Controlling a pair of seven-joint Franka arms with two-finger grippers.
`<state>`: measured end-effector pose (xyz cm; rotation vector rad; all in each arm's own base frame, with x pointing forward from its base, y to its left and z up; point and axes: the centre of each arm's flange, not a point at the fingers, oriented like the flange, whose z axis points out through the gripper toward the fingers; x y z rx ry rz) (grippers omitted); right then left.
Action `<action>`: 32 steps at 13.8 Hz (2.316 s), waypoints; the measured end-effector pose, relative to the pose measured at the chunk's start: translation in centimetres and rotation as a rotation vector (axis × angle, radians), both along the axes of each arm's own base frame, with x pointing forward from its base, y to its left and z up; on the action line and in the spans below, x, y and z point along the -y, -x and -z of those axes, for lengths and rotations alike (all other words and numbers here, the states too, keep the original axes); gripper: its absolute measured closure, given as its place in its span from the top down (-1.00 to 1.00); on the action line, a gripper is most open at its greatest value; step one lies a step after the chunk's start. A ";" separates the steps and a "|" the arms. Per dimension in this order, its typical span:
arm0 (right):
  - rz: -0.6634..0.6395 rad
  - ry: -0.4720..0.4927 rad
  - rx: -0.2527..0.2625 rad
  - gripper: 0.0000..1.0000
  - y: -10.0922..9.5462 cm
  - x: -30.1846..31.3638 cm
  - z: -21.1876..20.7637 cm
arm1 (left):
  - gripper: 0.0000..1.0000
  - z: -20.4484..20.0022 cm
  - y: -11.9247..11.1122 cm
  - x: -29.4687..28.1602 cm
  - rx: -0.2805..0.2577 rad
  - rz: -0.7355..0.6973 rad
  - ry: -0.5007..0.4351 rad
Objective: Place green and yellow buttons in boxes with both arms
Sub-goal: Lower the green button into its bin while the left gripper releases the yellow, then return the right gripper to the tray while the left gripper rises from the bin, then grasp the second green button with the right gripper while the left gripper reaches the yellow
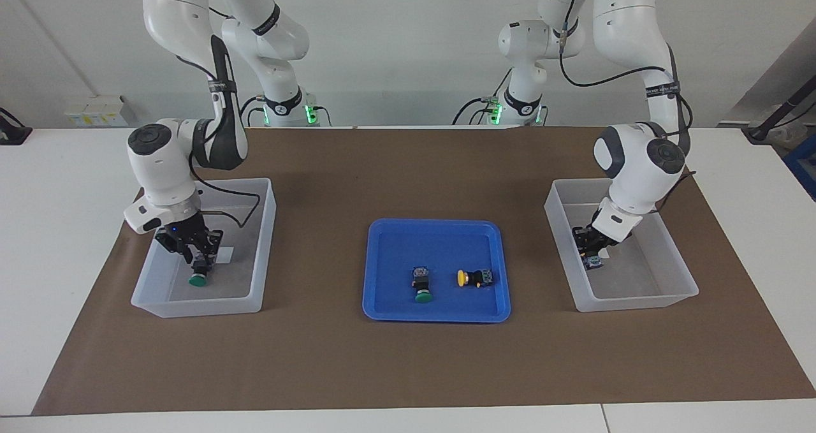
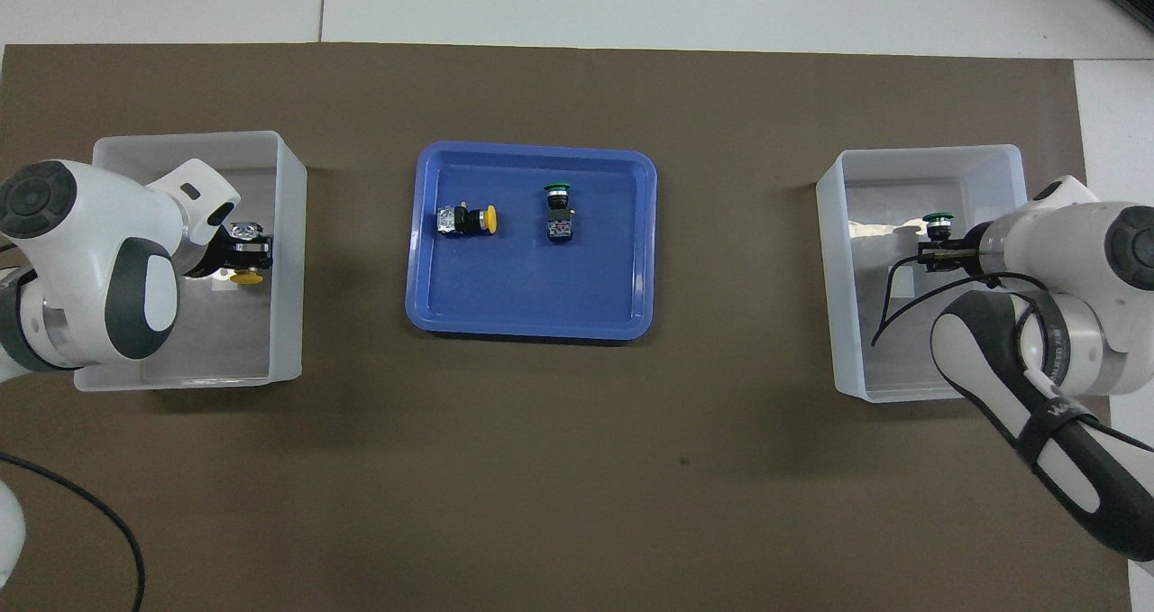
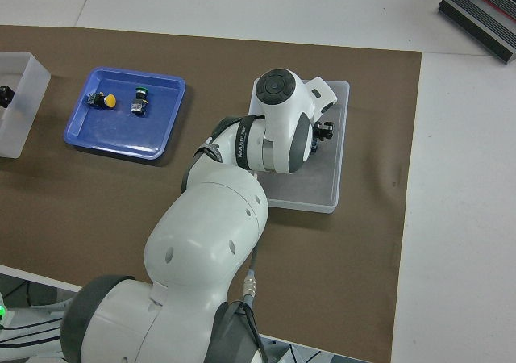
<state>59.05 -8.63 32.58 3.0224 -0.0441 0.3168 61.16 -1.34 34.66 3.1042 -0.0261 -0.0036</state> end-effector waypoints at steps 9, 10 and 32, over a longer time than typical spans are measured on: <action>0.010 -0.039 0.064 1.00 -3.5 -13.8 -12.4 | 0.02 -7.8 -1.5 0.6 -0.071 -0.098 0.005; 0.022 -0.084 0.076 1.00 -3.4 -16.7 -12.9 | 0.00 -7.9 -1.5 1.0 -0.075 -0.133 0.005; -0.126 -0.194 0.110 1.00 -5.6 -45.4 1.0 | 0.01 -6.2 -0.8 17.8 0.061 -1.128 0.193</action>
